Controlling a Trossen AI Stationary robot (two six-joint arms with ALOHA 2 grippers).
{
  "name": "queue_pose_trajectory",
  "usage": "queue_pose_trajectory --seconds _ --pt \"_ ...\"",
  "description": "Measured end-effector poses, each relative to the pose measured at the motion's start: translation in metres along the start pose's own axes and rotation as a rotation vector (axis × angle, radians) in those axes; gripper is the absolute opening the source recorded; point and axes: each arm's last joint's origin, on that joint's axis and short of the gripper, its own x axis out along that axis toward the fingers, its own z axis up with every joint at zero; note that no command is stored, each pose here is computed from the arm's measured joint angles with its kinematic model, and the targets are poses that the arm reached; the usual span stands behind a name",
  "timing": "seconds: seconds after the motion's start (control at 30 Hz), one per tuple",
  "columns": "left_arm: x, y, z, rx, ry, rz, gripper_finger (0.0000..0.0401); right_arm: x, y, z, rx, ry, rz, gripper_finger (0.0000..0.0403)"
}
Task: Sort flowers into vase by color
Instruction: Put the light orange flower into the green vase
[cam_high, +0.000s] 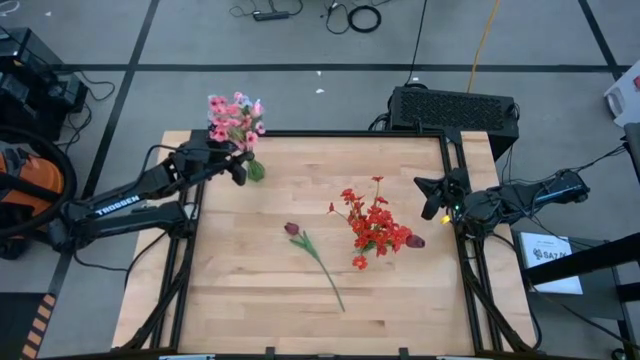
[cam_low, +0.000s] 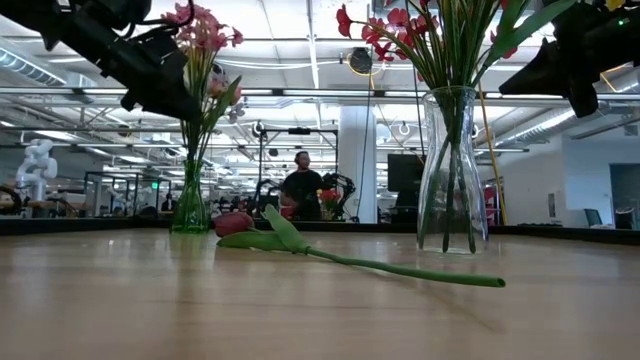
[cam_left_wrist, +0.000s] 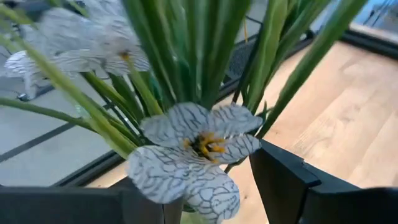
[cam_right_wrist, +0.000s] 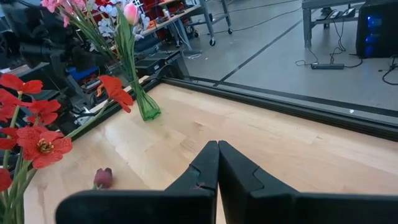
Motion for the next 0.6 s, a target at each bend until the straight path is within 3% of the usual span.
queue_pose_trajectory --seconds 0.6 --pt "-0.021 0.001 -0.009 -0.071 0.052 -0.029 0.0173 0.000 -0.002 -0.002 -0.022 0.013 -0.011 0.0000"
